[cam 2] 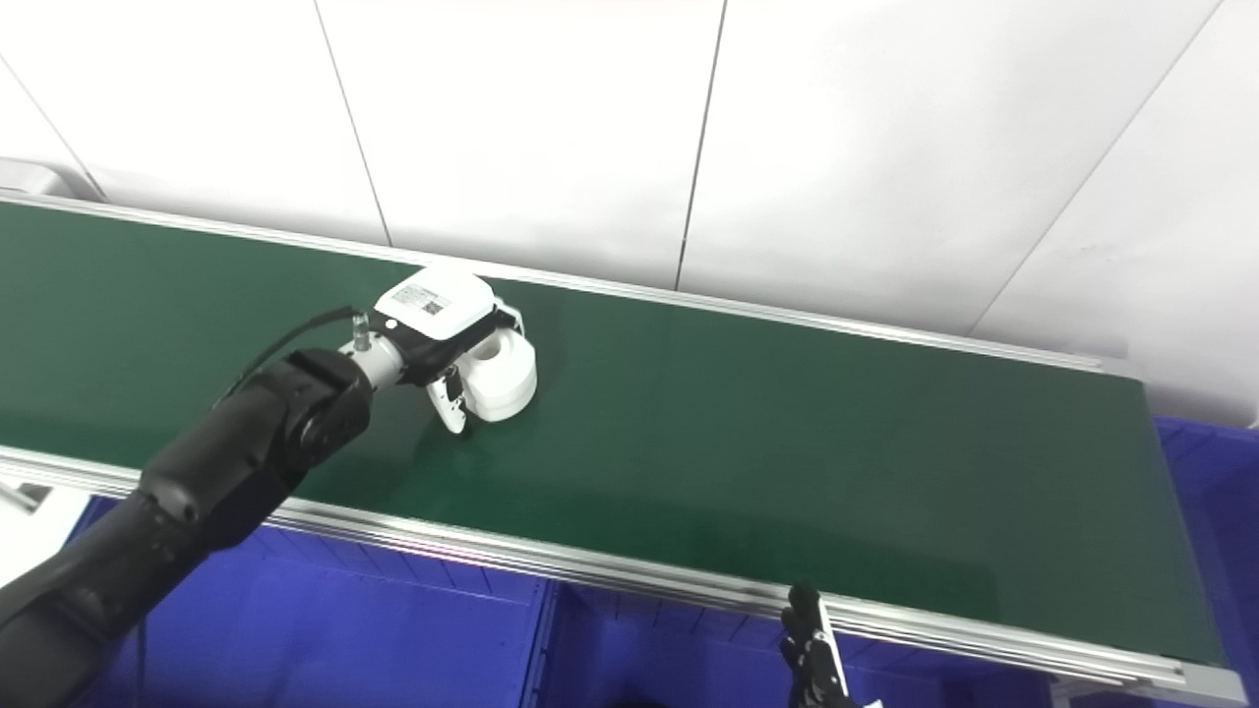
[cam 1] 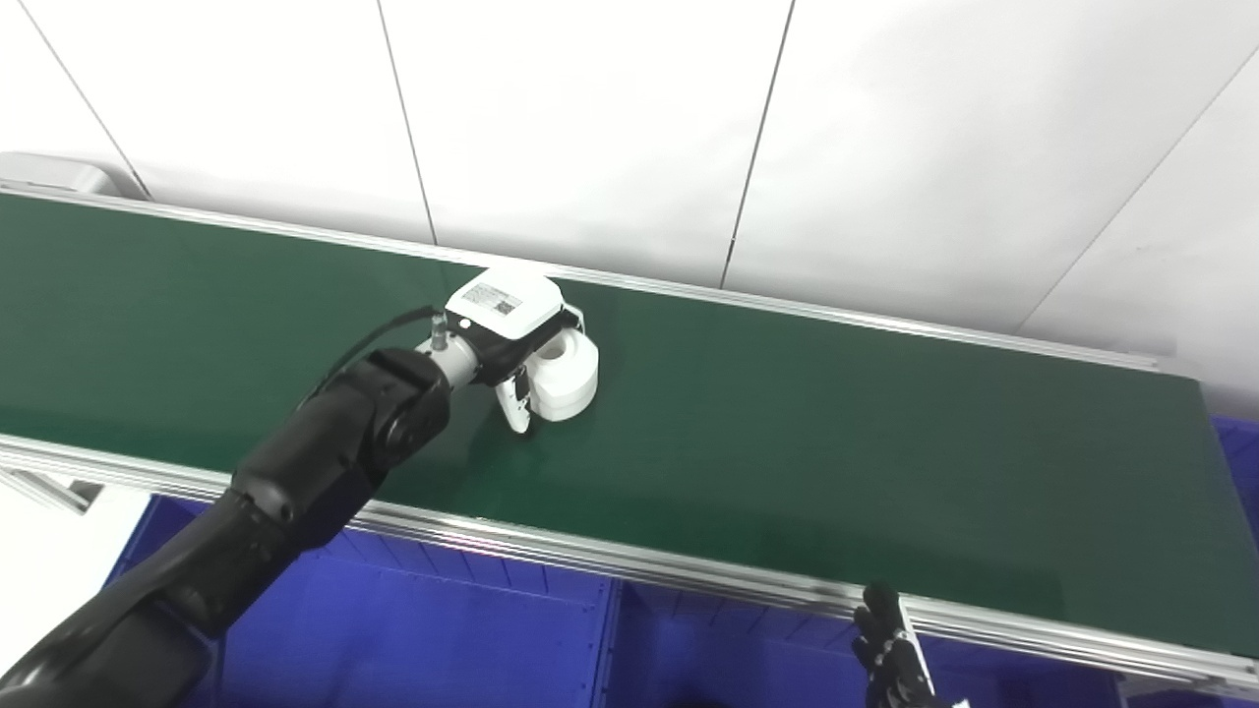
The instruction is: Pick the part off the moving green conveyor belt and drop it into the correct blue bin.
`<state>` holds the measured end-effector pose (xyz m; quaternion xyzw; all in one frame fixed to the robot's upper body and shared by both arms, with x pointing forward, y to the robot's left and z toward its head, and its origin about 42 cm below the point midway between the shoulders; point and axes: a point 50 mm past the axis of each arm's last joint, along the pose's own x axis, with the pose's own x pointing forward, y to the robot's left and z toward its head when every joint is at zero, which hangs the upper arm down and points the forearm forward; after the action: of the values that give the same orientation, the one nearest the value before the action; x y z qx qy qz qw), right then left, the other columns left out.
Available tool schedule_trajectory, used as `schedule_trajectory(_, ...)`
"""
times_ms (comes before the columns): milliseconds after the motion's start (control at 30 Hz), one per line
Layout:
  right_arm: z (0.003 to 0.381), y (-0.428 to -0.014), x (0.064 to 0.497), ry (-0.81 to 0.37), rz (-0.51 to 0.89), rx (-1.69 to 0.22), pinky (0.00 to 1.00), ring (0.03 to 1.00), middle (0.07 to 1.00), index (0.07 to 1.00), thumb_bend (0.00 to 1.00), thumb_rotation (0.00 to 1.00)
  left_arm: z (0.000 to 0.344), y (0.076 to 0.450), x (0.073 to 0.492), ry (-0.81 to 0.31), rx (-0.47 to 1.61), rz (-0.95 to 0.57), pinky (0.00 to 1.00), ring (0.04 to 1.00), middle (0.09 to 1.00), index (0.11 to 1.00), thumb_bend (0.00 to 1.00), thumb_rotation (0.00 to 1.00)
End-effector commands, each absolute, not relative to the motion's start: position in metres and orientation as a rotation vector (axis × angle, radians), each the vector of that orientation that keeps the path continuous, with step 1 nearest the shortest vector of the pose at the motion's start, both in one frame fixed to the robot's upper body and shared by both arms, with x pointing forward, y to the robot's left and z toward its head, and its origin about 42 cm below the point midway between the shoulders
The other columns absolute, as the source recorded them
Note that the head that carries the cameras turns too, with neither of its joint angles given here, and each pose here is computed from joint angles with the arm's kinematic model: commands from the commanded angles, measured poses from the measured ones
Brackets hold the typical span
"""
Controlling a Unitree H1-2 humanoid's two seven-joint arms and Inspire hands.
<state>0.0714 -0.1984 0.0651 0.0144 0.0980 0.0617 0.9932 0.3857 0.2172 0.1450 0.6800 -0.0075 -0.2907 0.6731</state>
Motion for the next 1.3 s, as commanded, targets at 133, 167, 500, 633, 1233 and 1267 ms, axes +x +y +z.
schedule_trajectory(133,0.077,-0.196,0.07,0.139,0.126,0.037,1.0,1.0,1.0,1.0,1.0,1.0,0.157,0.21,0.39,0.083,1.447,-0.675,0.34,0.398,0.46,0.495,0.53,0.0)
schedule_trajectory(167,0.077,-0.196,0.07,0.14,0.125,0.038,1.0,1.0,1.0,1.0,1.0,1.0,0.158,0.209,0.39,0.084,1.446,-0.675,0.32,0.387,0.449,0.498,0.53,0.0)
schedule_trajectory(500,0.079,-0.194,0.07,0.141,0.128,0.041,1.0,1.0,1.0,1.0,1.0,1.0,0.178,0.202,0.393,0.055,1.469,-0.679,0.36,0.431,0.49,0.483,0.52,0.0)
schedule_trajectory(633,0.081,-0.193,0.07,0.141,0.127,0.049,1.0,1.0,1.0,1.0,1.0,1.0,0.193,0.199,0.39,0.004,1.47,-0.67,0.37,0.445,0.506,0.475,0.52,0.0)
schedule_trajectory(1233,0.112,-0.201,0.081,0.091,0.162,0.072,1.0,1.0,1.0,1.0,0.97,1.0,0.251,0.202,0.281,-0.238,1.383,-0.576,0.41,0.453,0.504,0.475,0.52,0.0)
schedule_trajectory(1267,0.112,-0.201,0.081,0.089,0.165,0.075,1.0,1.0,1.0,1.0,0.96,1.0,0.249,0.203,0.276,-0.233,1.383,-0.57,0.43,0.461,0.509,0.473,0.52,0.0)
